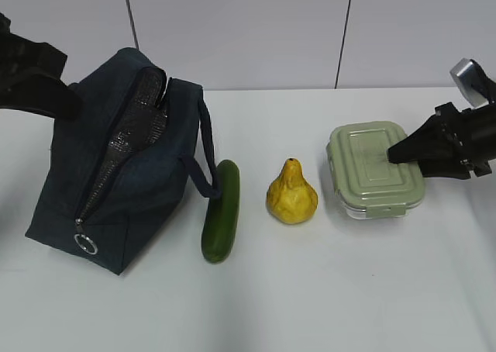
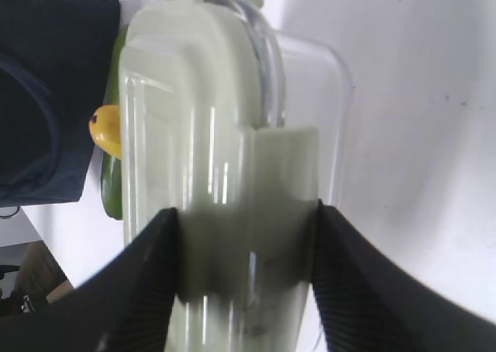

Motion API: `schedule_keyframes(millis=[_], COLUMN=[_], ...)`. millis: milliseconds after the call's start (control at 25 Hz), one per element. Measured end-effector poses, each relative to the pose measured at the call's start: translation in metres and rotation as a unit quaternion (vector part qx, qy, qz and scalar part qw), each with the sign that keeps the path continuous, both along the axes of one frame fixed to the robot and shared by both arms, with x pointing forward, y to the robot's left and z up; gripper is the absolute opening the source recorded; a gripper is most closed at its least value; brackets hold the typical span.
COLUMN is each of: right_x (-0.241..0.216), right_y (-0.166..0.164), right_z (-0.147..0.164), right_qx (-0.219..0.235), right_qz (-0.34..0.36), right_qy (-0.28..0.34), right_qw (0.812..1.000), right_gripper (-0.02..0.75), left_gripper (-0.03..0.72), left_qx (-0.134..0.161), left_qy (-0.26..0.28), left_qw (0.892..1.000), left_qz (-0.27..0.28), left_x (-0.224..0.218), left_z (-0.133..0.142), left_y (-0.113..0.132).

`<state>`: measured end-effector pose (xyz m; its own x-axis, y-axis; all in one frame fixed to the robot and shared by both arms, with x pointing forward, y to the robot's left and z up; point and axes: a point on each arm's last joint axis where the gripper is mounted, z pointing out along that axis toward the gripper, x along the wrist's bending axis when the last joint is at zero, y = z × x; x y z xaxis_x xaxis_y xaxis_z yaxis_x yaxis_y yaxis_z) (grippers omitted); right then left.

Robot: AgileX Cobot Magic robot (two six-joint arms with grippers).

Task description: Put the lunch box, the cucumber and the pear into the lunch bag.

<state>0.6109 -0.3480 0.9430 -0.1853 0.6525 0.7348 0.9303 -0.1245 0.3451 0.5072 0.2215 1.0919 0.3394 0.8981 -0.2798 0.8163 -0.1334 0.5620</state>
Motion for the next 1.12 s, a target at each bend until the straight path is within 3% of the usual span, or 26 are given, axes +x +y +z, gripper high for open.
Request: schedule_keyframes(millis=[880,1120], right_x=[-0.005,-0.007], right_y=[0.049,0.08], right_z=[0.066,0.083], right_qx=[0.034,0.071], right_qz=[0.015,0.031], right_qy=[-0.07,-0.088], right_qw=[0.997,0.993], right_gripper=[0.39,0.39], left_gripper=[0.003,0.003], left_qx=[0.0,0.0], left_qy=[0.003,0.003], left_qw=[1.0,1.0], left_qz=[-0.001,-0.001], left_x=[0.0,0.0], left_z=[-0.001,-0.001], left_y=[0.0,0.0])
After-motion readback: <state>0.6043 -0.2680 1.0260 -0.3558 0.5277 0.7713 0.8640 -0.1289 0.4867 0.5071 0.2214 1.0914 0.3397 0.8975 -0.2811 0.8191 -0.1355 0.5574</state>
